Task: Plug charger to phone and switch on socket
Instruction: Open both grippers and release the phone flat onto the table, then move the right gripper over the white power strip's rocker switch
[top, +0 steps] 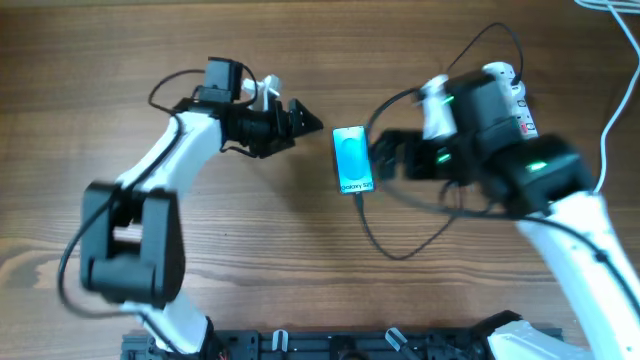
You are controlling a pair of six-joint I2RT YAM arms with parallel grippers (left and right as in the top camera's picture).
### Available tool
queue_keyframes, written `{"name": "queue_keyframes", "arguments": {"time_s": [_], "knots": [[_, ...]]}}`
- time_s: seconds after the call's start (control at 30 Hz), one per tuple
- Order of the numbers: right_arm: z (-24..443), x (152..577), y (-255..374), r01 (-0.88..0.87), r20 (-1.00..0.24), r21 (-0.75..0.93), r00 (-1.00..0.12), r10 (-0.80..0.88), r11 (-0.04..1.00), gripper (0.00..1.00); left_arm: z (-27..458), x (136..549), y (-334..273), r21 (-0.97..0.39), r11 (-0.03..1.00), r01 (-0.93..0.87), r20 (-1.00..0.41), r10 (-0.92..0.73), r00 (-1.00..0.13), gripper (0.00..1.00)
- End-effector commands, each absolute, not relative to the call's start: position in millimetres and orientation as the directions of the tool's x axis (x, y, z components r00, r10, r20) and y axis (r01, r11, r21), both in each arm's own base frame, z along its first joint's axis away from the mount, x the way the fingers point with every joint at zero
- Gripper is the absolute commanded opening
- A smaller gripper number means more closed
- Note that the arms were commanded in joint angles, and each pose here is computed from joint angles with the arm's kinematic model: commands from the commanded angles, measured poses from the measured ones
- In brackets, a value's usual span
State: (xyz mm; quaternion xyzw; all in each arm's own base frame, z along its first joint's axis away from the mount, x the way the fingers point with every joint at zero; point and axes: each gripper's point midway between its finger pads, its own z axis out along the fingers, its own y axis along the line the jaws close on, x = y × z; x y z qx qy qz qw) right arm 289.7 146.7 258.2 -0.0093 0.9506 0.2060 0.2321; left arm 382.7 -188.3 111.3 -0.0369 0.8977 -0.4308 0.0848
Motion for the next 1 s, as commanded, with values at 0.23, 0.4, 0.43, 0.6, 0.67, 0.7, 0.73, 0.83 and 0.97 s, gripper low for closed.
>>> {"name": "queue_keyframes", "arguments": {"time_s": [0.23,0.4,0.43,0.6,0.67,0.7,0.73,0.83,0.97], "knots": [[263,334,16,0.208,-0.415,0.258,-0.858,0.303,0.944,0.99,239,368,-107,-0.487,0.872,0.052,-0.571,-0.273,-0.774,1.00],[242,362,-24,0.321,-0.403,0.243,-0.825,0.396,0.915,1.00,258,348,-80,-0.403,0.915,-0.023,-0.628,-0.295,-0.720,1.00],[240,368,-35,0.359,-0.415,0.227,-0.805,0.424,0.905,0.99,257,343,-78,-0.393,0.919,-0.036,-0.621,-0.294,-0.727,1.00],[230,371,-115,0.699,-0.498,0.086,-0.586,0.639,0.709,0.99,240,325,-75,-0.374,0.924,-0.075,-0.550,-0.286,-0.784,1.00],[227,371,-139,0.780,-0.531,0.062,-0.502,0.683,0.622,1.00,233,319,-74,-0.366,0.926,-0.090,-0.520,-0.283,-0.806,1.00],[226,373,-147,0.793,-0.543,0.059,-0.484,0.686,0.606,1.00,232,318,-74,-0.364,0.927,-0.092,-0.515,-0.283,-0.809,1.00],[224,376,-152,0.798,-0.550,0.062,-0.474,0.688,0.600,1.00,231,317,-74,-0.363,0.927,-0.093,-0.513,-0.283,-0.811,1.00],[217,386,-161,0.804,-0.557,0.067,-0.461,0.691,0.591,1.00,231,317,-74,-0.363,0.927,-0.093,-0.513,-0.283,-0.811,1.00],[204,401,-166,0.804,-0.561,0.070,-0.458,0.690,0.590,1.00,231,317,-74,-0.363,0.927,-0.093,-0.513,-0.283,-0.811,1.00]]}}
